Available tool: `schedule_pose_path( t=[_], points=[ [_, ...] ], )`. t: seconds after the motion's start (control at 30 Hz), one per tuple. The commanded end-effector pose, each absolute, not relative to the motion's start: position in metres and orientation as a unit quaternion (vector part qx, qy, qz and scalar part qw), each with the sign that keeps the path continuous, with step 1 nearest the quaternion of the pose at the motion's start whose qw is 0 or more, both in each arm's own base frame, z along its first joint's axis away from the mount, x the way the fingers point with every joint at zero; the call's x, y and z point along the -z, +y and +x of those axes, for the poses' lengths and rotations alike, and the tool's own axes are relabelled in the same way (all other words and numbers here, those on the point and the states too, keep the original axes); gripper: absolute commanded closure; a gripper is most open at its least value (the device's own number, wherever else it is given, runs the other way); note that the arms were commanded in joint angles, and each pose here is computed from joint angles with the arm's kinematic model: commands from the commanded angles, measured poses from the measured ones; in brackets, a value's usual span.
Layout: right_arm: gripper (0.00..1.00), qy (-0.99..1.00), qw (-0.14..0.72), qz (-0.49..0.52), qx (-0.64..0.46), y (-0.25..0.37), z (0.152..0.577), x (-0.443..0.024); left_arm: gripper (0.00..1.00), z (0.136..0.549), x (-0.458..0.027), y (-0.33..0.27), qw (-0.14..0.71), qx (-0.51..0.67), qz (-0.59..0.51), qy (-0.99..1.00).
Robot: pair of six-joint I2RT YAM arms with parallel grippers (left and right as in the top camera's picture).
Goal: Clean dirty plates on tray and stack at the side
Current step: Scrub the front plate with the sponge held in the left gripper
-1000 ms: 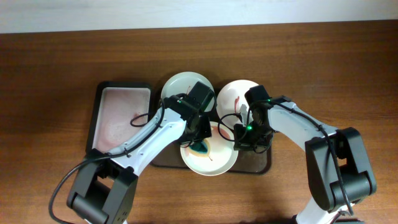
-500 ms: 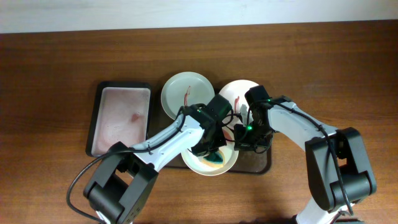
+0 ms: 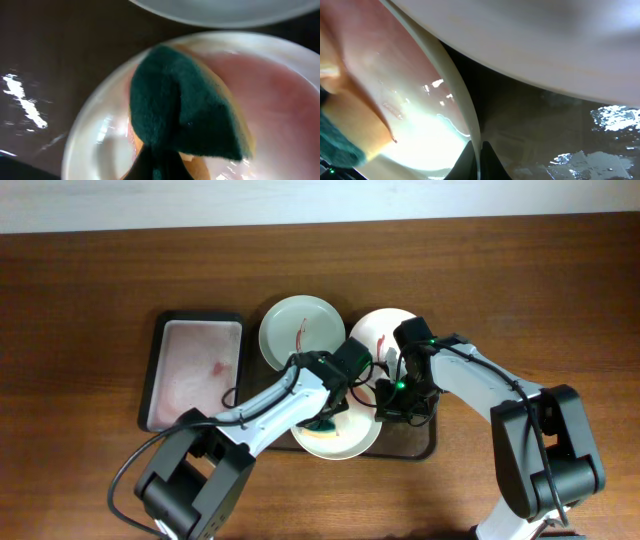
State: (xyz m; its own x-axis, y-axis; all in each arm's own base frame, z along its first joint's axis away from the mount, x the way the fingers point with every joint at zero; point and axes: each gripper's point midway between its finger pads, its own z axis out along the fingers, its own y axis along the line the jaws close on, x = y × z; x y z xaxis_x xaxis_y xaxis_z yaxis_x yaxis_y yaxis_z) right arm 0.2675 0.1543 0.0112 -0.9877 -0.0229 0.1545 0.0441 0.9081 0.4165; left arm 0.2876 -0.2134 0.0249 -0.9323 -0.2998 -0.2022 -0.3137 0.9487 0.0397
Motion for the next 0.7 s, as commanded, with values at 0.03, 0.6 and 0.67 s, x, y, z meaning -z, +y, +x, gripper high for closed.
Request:
schedule_pose_path(
  t=[0.03,0.6,0.67],
  points=[
    [0.96,-0.976,0.079,-0.003,0.201,0.151,0.268,-0.009,1.0,0.304,-0.038,-0.172,0.142,-0.093,-0.158,0.973],
    [0.95,-0.976,0.079,-0.003,0.201,0.151,0.268,-0.009,1.0,0.27,-0.038,-0.265,0.047,0.12,-0.147,0.981],
    [0.95,-0.976,0.079,-0.003,0.201,0.151,0.268,-0.009,1.0,0.259,-0.024,-0.283,0.013,0.149,-0.136,0.979]
  ],
)
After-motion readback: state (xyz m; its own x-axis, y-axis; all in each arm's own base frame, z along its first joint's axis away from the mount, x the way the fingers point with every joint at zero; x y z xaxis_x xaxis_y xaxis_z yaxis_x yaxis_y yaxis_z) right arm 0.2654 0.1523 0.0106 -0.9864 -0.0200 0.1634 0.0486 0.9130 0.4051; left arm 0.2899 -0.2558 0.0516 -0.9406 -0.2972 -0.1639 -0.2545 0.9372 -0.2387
